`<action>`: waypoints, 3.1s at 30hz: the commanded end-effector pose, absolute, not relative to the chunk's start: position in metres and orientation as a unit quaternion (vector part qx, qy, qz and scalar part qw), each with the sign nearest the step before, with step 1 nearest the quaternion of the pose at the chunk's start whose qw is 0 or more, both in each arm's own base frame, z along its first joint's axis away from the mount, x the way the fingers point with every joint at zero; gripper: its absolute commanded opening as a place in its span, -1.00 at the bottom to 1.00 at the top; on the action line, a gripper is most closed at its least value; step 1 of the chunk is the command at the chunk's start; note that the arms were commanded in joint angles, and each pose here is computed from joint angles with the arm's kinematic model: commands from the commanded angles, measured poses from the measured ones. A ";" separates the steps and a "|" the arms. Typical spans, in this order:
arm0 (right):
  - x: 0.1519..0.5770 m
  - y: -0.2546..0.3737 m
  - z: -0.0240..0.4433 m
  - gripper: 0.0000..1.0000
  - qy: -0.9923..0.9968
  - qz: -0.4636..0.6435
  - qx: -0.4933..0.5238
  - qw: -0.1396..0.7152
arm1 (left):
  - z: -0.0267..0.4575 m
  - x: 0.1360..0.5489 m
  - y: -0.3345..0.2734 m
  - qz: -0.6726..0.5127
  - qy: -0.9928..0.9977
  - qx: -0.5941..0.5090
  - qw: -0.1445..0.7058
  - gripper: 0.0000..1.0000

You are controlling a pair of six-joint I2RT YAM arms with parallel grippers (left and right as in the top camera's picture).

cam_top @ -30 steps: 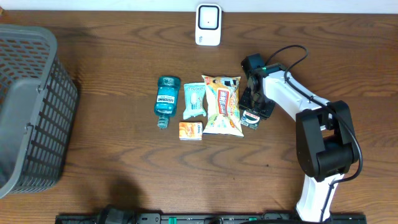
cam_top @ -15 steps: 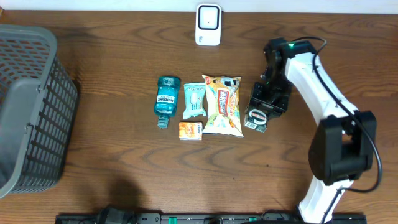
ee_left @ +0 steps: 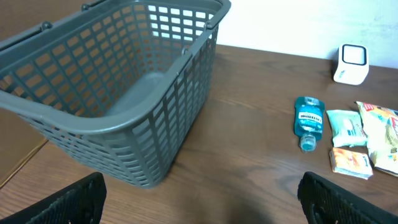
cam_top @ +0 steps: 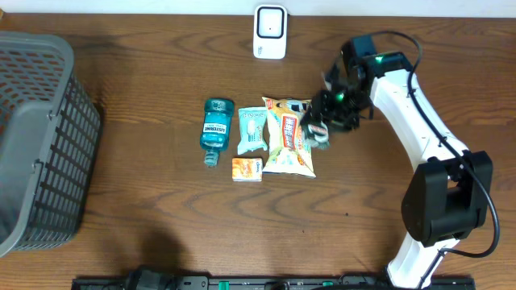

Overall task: Scan the item barcode
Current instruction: 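Lift the tin and hold it up to the scanner face, then carry the tin to the right and set it down on the table, then reach the right gripper to the orange snack bag and grasp it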

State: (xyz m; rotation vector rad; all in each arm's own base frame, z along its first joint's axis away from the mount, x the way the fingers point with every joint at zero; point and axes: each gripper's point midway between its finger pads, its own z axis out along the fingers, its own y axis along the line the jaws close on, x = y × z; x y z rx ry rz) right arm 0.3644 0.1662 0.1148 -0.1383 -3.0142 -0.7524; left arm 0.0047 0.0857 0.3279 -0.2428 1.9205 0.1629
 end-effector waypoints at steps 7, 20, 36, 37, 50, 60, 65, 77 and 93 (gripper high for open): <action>0.494 0.204 0.184 -0.42 -0.904 -0.236 0.118 -0.337 | 0.313 -0.002 0.089 0.090 0.837 -0.089 0.532 0.95; 0.611 0.228 0.247 -0.45 -0.734 -0.172 0.085 -0.652 | 0.313 -0.002 0.089 0.090 0.837 -0.089 0.532 0.95; 0.685 0.286 0.178 -0.41 -0.731 -0.177 0.076 -0.655 | 0.313 -0.002 0.089 0.090 0.837 -0.089 0.532 0.95; 0.684 0.287 0.177 -0.42 -0.733 -0.177 0.077 -0.653 | 0.313 -0.002 0.089 0.090 0.837 -0.089 0.532 0.95; 0.635 0.122 0.260 -0.44 -0.844 0.035 -0.040 -0.533 | 0.313 -0.002 0.089 0.090 0.837 -0.089 0.532 0.95; 0.551 -0.135 0.206 -0.42 -0.915 0.188 -0.165 -0.318 | 0.313 -0.002 0.089 0.090 0.837 -0.089 0.532 0.95; 0.519 -0.232 0.157 -0.44 -0.913 0.212 -0.241 -0.252 | 0.313 -0.002 0.089 0.090 0.837 -0.089 0.532 0.95; 0.462 -0.322 0.099 0.99 -0.913 0.157 -0.326 -0.187 | 0.313 -0.002 0.089 0.090 0.837 -0.089 0.532 0.95; 0.481 -0.055 0.176 0.99 -0.959 -0.026 -0.230 -0.162 | 0.313 -0.002 0.089 0.090 0.837 -0.089 0.532 0.96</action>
